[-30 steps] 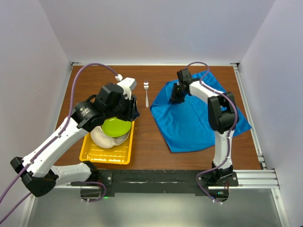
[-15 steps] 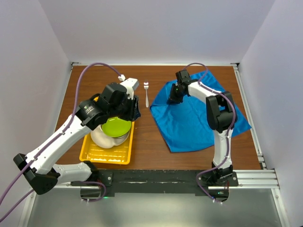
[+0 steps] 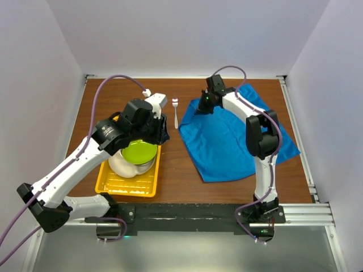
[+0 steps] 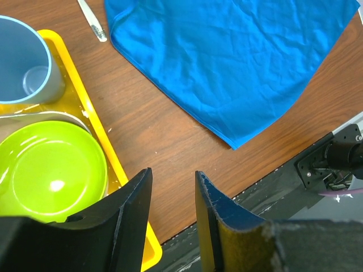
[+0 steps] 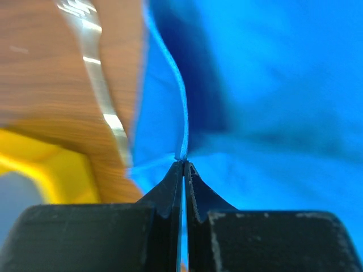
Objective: Fold the napkin, place the utensils inside, and roll it up
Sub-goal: Flatten the napkin out
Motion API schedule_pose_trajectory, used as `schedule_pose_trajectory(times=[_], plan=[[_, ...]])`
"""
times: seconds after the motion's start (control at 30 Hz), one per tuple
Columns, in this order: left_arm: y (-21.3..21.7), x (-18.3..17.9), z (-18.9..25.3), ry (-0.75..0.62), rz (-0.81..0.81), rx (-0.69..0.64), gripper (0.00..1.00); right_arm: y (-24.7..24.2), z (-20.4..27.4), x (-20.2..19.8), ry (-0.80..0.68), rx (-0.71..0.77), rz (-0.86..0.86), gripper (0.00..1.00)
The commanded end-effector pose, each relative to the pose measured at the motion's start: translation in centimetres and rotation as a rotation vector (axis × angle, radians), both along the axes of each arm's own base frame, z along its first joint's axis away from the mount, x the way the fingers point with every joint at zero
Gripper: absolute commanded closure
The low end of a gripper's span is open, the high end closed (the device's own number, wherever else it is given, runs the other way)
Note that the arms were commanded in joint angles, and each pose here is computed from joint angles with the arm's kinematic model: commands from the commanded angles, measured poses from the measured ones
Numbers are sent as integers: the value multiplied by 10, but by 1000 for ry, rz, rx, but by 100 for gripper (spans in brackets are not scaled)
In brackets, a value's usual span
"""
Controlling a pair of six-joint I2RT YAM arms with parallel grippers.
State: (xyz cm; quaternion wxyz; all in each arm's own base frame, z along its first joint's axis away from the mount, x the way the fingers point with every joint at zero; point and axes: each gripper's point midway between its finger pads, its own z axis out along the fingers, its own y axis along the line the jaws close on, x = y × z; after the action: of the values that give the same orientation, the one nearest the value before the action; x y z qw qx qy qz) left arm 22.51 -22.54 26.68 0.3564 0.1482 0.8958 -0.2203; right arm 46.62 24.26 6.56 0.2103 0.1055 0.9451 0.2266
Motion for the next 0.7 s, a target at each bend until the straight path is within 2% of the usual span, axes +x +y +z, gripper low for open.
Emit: schedule_pose_trajectory(times=[0.0,0.07,0.1,0.13,0.17,0.23,0.33,0.37,0.4,0.5,0.67], plan=[[-14,7,6,-20,-34,-42,59,45,54,44,-143,176,-6,99],[-18,10,4,-15,-41,-46,59,64,61,52,-137,254,30,85],[-21,9,3,-7,-54,-50,59,65,78,56,-142,248,42,74],[-23,10,3,-3,-59,-52,59,56,70,61,-134,193,16,47],[-25,10,3,-1,-67,-53,59,51,75,61,-140,163,14,38],[-27,11,5,-6,-71,-57,59,26,86,54,-145,87,10,30],[-28,12,4,-17,-80,-62,59,-29,67,37,-87,-26,-58,28],[-29,14,5,-29,-82,-69,59,-48,79,32,-110,-60,-98,28],[-29,13,2,-29,-84,-66,59,-66,56,17,-51,-107,-119,28],[-31,14,0,-37,-95,-71,59,-122,39,-5,11,-238,-206,30],[-39,15,-6,-25,-122,-81,59,-172,19,-16,44,-418,-245,32]])
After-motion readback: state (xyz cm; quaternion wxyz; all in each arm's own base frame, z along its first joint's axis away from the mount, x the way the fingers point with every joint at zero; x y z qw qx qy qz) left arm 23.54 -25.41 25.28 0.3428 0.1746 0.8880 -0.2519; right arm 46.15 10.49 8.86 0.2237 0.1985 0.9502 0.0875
